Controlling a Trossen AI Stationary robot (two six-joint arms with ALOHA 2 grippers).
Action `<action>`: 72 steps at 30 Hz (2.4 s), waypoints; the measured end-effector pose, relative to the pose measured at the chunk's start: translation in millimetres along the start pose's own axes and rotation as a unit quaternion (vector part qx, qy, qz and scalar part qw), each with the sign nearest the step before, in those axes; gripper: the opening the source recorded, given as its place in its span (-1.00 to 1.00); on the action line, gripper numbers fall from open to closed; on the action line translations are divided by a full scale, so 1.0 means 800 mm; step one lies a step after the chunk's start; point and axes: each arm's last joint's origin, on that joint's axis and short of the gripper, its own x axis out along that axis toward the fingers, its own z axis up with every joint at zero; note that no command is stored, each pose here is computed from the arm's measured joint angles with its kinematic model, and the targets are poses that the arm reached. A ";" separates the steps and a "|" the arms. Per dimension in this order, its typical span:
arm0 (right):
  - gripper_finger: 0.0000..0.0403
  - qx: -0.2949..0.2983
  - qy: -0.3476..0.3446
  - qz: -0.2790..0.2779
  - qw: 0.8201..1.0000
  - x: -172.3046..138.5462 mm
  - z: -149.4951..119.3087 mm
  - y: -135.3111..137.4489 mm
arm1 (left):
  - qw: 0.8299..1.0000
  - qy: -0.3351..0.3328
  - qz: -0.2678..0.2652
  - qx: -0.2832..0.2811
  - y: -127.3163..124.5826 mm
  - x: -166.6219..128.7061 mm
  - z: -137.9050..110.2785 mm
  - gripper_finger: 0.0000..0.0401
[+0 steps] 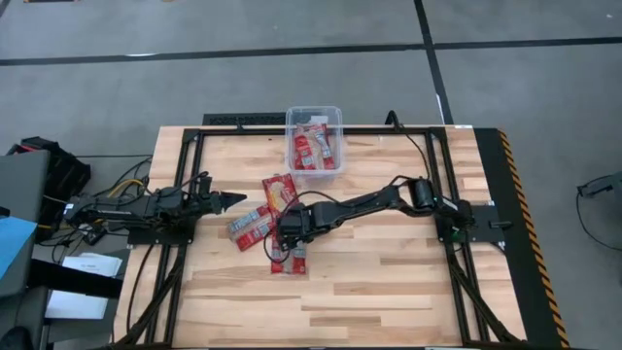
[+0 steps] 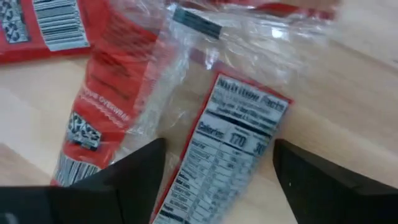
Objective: Sort popcorn bags into baskets
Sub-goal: Put the red popcorn bag into the transparent bin
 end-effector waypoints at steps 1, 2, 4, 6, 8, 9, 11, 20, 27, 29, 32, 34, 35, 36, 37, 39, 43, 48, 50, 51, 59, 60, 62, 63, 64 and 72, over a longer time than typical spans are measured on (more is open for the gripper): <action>0.52 0.004 -0.001 -0.002 1.000 -0.001 0.000 -0.001 | 1.000 0.000 0.000 0.000 0.000 0.000 0.000 0.46; 0.47 0.007 -0.002 -0.002 1.000 0.000 -0.001 0.000 | 1.000 0.000 0.001 0.002 0.000 0.000 0.000 0.46; 0.33 0.014 0.001 -0.003 1.000 0.000 -0.003 0.000 | 1.000 0.001 0.002 0.001 0.000 0.000 0.000 0.46; 0.15 0.015 0.001 -0.006 1.000 0.000 -0.003 -0.001 | 1.000 0.001 0.004 0.002 0.001 0.001 -0.001 0.46; -0.05 0.014 0.003 -0.008 1.000 0.000 -0.003 -0.002 | 1.000 0.003 0.006 0.004 0.001 0.001 -0.001 0.46; -0.16 0.012 0.003 -0.006 1.000 0.000 -0.003 -0.001 | 1.000 0.003 0.006 0.004 0.001 0.001 -0.001 0.46; -0.38 0.012 0.003 0.001 1.000 0.000 -0.003 0.001 | 1.000 0.004 0.006 0.005 0.001 0.001 -0.001 0.46; -0.95 -0.038 0.003 0.020 0.999 -0.013 0.004 0.014 | 1.000 0.003 0.006 0.007 0.001 0.001 -0.001 0.46; -0.97 -0.074 0.001 0.020 0.997 -0.045 0.023 0.026 | 1.000 0.003 0.006 0.007 0.001 0.001 -0.001 0.46; -0.96 -0.088 -0.003 0.024 0.996 -0.060 0.031 0.032 | 1.000 0.003 0.006 0.007 0.001 0.001 -0.001 0.46; -0.97 -0.115 -0.007 0.020 0.993 -0.086 0.043 0.037 | 1.000 0.003 0.006 0.007 0.001 0.001 -0.001 0.46; -0.97 -0.137 -0.014 0.019 0.990 -0.102 0.049 0.040 | 1.000 0.003 0.006 0.007 0.001 0.001 -0.001 0.46; -0.95 -0.150 -0.016 0.021 0.988 -0.109 0.051 0.042 | 1.000 0.003 0.006 0.007 0.001 0.001 -0.001 0.46; -0.92 -0.159 -0.015 0.019 0.987 -0.116 0.052 0.042 | 1.000 0.003 0.006 0.007 0.001 0.001 -0.001 0.46; -0.86 -0.161 -0.011 0.012 0.987 -0.121 0.052 0.041 | 1.000 0.003 0.006 0.007 0.001 0.001 -0.001 0.46; -0.70 -0.166 0.000 -0.004 0.986 -0.124 0.047 0.038 | 1.000 0.007 0.004 0.006 0.001 0.001 -0.001 0.46; -0.29 -0.177 0.018 -0.039 0.983 -0.120 0.017 0.038 | 0.996 0.093 -0.020 -0.003 0.001 0.001 -0.009 0.46; 0.23 -0.166 0.006 -0.064 0.984 -0.101 -0.019 0.040 | 0.965 0.261 -0.034 -0.008 0.003 -0.001 -0.033 0.46; 0.34 -0.165 0.003 -0.065 0.984 -0.105 -0.027 0.042 | 0.955 0.296 -0.018 -0.007 0.004 -0.002 -0.044 0.46; 0.36 -0.163 0.003 -0.061 0.985 -0.106 -0.032 0.044 | 0.951 0.310 -0.009 -0.004 0.006 -0.002 -0.049 0.46; 0.39 -0.138 -0.005 -0.057 0.989 -0.110 -0.068 0.053 | 0.942 0.329 0.060 0.038 -0.017 0.000 -0.077 0.46; 0.39 -0.137 -0.005 -0.056 0.989 -0.110 -0.072 0.054 | 0.943 0.325 0.061 0.046 -0.027 0.003 -0.079 0.46; 0.39 -0.134 -0.005 -0.054 0.990 -0.111 -0.078 0.056 | 0.944 0.316 0.075 0.061 -0.042 0.009 -0.085 0.46; 0.39 -0.130 -0.005 -0.053 0.990 -0.111 -0.080 0.056 | 0.945 0.308 0.087 0.064 -0.048 0.013 -0.089 0.46; 0.39 -0.129 -0.004 -0.053 0.990 -0.111 -0.082 0.056 | 0.946 0.301 0.101 0.065 -0.052 0.018 -0.094 0.46; 0.39 -0.112 -0.011 -0.034 0.993 -0.115 -0.080 0.060 | 0.933 0.292 0.207 0.019 -0.042 0.040 -0.143 0.46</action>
